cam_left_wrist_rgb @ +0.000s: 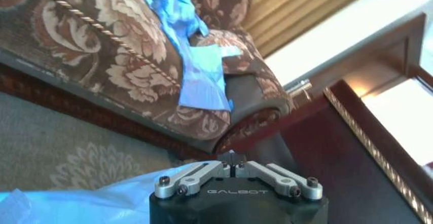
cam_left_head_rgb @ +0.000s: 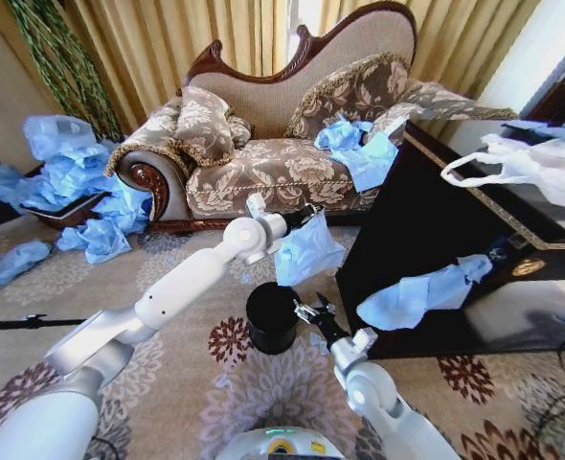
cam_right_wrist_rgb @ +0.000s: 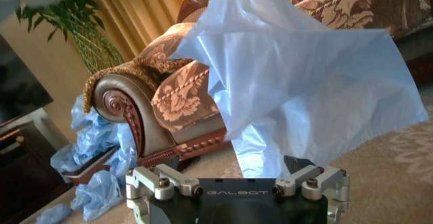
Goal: Place a garbage bag over the trash bin.
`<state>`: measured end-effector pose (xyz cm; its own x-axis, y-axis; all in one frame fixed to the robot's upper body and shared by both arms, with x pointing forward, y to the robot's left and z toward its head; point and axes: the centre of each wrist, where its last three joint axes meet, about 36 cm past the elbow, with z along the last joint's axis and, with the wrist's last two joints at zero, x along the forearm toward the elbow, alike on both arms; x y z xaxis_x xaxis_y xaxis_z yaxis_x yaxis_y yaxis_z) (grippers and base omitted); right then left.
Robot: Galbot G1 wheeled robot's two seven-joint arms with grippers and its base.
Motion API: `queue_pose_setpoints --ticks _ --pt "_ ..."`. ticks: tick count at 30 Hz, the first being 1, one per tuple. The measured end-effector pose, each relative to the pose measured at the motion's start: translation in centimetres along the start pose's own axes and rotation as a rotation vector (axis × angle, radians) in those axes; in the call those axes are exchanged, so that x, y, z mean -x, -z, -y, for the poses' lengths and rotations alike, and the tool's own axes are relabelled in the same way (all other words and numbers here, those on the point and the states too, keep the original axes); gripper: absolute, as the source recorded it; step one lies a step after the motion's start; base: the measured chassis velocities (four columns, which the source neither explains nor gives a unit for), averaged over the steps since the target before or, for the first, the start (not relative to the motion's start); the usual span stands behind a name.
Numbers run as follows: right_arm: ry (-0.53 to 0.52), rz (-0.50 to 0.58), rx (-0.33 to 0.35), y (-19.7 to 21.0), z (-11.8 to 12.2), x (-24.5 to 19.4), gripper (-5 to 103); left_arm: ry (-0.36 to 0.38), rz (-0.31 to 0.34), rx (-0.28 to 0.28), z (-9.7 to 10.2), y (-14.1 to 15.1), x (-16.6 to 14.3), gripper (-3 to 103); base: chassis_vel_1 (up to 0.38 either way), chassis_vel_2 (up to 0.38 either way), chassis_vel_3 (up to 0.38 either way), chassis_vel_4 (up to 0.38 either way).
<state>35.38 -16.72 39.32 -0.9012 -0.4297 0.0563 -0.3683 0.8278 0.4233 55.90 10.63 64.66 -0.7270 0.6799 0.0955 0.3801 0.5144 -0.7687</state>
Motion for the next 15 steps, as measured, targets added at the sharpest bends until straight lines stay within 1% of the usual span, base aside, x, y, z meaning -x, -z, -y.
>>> queue_pose_setpoints --ticks 2,3,6,7,9,10,11,14,15 --pt "0.0 -0.002 0.004 -0.1 -0.2 -0.4 100 0.015 0.018 -0.024 0.5 0.7 -0.4 0 0.0 0.0 0.0 0.0" --pt "0.0 -0.002 0.004 -0.1 -0.2 -0.4 100 0.015 0.018 -0.024 0.5 0.7 -0.4 0 0.0 0.0 0.0 0.0" --pt "0.008 0.025 0.034 0.7 -1.4 -0.6 100 0.023 0.041 -0.052 1.8 1.8 -2.6 0 0.0 0.0 0.0 0.0" --pt "0.008 0.025 0.034 0.7 -1.4 -0.6 100 0.023 0.041 -0.052 1.8 1.8 -2.6 0 0.0 0.0 0.0 0.0" --pt "0.012 0.056 0.071 1.4 -2.1 -0.1 100 0.021 0.037 -0.062 2.2 2.1 -3.1 0 0.0 0.0 0.0 0.0" --pt "0.013 0.074 0.089 1.7 -2.4 0.4 100 0.022 0.034 -0.063 2.2 2.1 -3.2 0 0.0 0.0 0.0 0.0" --pt "0.013 0.074 0.089 1.7 -2.4 0.4 100 0.022 0.034 -0.063 2.2 2.1 -3.2 0 0.0 0.0 0.0 0.0" --pt "0.022 0.113 0.141 2.2 -3.3 2.6 100 0.035 0.033 -0.063 1.7 2.2 -3.4 0 0.0 0.0 0.0 0.0" --pt "0.022 0.113 0.141 2.2 -3.3 2.6 100 0.035 0.033 -0.063 1.7 2.2 -3.4 0 0.0 0.0 0.0 0.0"
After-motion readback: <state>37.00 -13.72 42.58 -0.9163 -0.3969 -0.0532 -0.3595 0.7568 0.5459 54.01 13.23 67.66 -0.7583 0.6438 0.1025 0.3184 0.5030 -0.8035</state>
